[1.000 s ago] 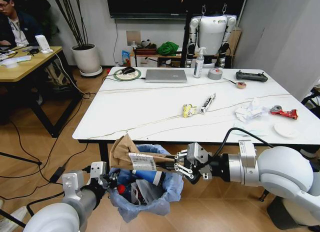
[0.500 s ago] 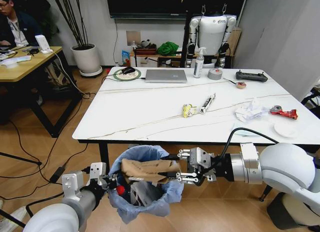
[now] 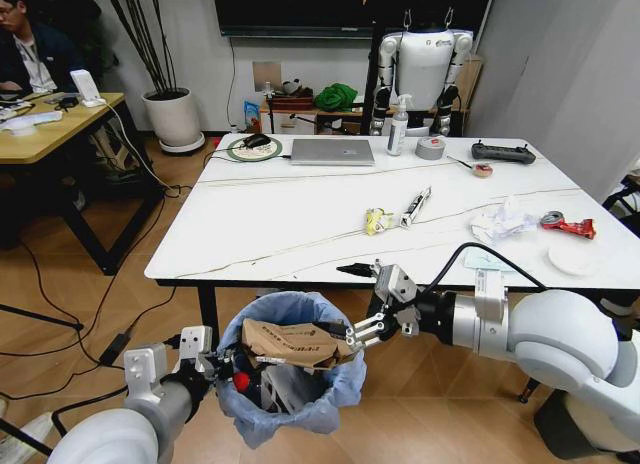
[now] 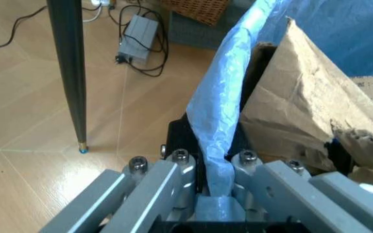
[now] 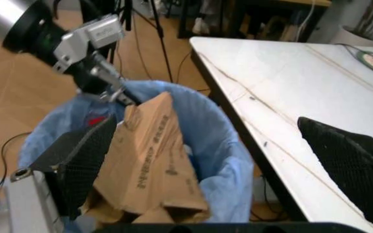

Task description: Pick up the trash bin and place the trash from the table into it.

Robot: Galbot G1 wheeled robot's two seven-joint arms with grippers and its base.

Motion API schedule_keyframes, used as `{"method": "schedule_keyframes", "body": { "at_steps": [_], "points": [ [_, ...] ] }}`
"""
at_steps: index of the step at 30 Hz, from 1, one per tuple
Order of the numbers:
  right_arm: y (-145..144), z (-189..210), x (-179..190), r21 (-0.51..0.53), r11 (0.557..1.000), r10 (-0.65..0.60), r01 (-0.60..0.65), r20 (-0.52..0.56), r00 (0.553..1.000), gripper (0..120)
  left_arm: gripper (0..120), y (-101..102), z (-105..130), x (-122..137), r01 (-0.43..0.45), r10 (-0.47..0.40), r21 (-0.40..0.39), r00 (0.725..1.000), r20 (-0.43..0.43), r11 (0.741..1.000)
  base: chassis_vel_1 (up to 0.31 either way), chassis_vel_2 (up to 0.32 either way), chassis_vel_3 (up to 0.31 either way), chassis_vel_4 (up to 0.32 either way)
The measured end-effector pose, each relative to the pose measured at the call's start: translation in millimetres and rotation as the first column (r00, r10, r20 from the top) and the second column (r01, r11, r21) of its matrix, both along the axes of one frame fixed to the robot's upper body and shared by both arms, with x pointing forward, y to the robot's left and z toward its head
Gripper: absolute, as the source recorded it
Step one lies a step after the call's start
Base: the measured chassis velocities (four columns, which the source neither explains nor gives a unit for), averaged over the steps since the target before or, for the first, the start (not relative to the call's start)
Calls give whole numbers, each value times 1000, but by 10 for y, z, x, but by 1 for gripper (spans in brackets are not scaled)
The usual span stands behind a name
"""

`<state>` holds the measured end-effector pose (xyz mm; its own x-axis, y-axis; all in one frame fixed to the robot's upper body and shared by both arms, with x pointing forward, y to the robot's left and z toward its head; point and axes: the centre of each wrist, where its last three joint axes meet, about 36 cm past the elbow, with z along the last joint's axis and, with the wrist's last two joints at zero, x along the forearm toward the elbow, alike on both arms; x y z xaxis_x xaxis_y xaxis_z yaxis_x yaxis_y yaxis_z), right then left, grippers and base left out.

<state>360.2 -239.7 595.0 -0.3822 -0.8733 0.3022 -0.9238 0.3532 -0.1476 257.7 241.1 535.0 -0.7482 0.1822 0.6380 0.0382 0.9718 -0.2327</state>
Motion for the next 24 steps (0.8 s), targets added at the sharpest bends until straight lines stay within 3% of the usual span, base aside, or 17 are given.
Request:
{"method": "schedule_keyframes", "body": {
  "at_steps": [8,16,24],
  "points": [
    [32,-89,-52,-63,990,127,-125,27,991,100,2,10,2,-1,-8,8,4,1000,1,1000,0,0,0,0],
    [101,-187,-8,-24,999,22,-21,40,999,100,2,4,8,8,-3,3,2,1000,7,1000,0,0,0,0],
    [181,-343,-30,-10,1000,-8,8,31,999,100,2,4,13,13,2,-2,1,1000,10,1000,0,0,0,0]
  ]
}}
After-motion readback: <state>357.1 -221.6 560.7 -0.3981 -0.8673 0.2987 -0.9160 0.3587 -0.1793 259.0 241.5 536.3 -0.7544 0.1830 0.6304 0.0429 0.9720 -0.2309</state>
